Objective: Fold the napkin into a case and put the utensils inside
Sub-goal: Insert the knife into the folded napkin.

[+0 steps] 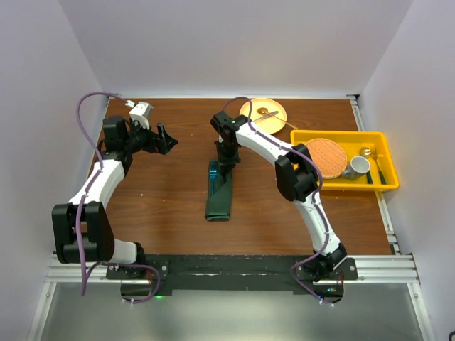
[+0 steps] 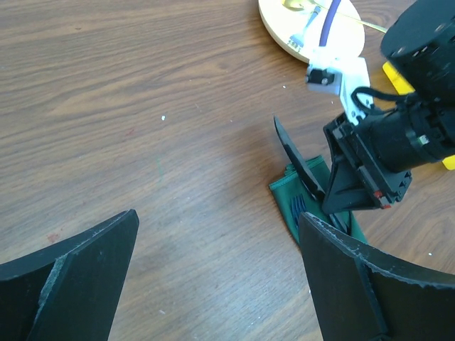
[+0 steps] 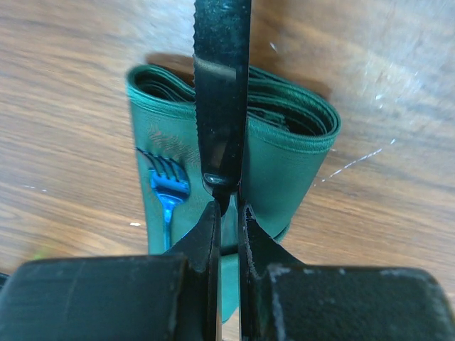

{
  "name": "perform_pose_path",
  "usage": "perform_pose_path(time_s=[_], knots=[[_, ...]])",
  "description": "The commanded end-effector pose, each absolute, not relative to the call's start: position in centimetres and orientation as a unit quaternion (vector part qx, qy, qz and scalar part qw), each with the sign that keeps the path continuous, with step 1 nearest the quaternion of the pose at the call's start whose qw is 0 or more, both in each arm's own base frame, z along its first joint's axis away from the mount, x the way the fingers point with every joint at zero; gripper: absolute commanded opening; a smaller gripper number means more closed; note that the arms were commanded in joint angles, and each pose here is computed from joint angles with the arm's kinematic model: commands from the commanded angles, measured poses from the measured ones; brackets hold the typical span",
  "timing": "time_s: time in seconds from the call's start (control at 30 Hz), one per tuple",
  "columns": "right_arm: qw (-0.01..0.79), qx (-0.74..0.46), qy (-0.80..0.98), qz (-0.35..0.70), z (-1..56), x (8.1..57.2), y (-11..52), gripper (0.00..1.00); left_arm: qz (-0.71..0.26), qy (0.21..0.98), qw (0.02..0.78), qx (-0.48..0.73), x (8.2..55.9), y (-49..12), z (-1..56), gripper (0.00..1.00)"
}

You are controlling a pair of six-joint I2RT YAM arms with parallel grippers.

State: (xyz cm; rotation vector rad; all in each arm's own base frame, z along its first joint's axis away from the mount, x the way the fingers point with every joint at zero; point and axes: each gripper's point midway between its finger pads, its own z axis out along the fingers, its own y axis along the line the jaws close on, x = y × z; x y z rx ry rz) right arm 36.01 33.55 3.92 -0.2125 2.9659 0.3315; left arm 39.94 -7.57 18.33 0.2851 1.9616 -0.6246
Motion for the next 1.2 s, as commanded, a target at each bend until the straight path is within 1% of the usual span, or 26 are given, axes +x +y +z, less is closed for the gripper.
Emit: perform_pose_path(time_s=[0.0,0.23,0.3,0.37,0.43,0.5,0.63,0.73,0.87,0.97,1.07,1.13,1.17], knots=[[0.079,-0.046,0.986,0.137,7.5,35.2,33.6,0.00,-0.256,0.798,0.532,0.124,40.1,-7.4,19.8,1.00],[0.065,-0.036,0.986,0.148,7.7,34.5,33.8,0.00,-0.257,0.800,0.528,0.123,39.8,-7.3,19.4,1.00],[0.068,-0.037,0.986,0.146,7.8,34.5,33.7,0.10,-0.258,0.799,0.529,0.124,39.8,-7.4,19.5,1.00],[0.078,-0.040,0.986,0.144,8.3,34.9,33.6,0.13,-0.257,0.799,0.529,0.125,39.8,-7.3,19.4,1.00],[0.094,-0.038,0.985,0.138,8.7,35.8,33.1,0.23,-0.257,0.798,0.531,0.125,39.9,-7.3,19.6,1.00],[0.110,-0.042,0.983,0.138,9.5,36.7,32.9,0.32,-0.259,0.797,0.531,0.127,39.9,-7.3,19.6,1.00],[0.143,-0.038,0.980,0.130,10.2,38.8,32.6,0.39,-0.260,0.796,0.532,0.127,40.2,-7.3,19.7,1.00],[0.169,-0.039,0.977,0.128,10.7,40.5,32.7,0.38,-0.261,0.795,0.533,0.128,40.3,-7.4,19.8,1.00],[0.217,-0.034,0.967,0.129,11.7,44.0,32.5,0.39,-0.259,0.795,0.533,0.127,40.3,-7.3,19.8,1.00],[0.227,-0.035,0.964,0.134,11.0,45.8,32.0,0.41,-0.258,0.797,0.532,0.127,40.3,-7.3,19.7,1.00],[0.215,-0.042,0.960,0.176,9.9,47.2,32.0,0.41,-0.259,0.796,0.532,0.127,40.3,-7.3,19.7,1.00],[0.196,-0.059,0.956,0.211,9.2,47.1,32.8,0.41,-0.258,0.796,0.532,0.127,40.3,-7.3,19.7,1.00],[0.200,-0.073,0.951,0.223,9.3,47.5,33.0,0.42,-0.257,0.796,0.533,0.126,40.3,-7.2,19.7,1.00]])
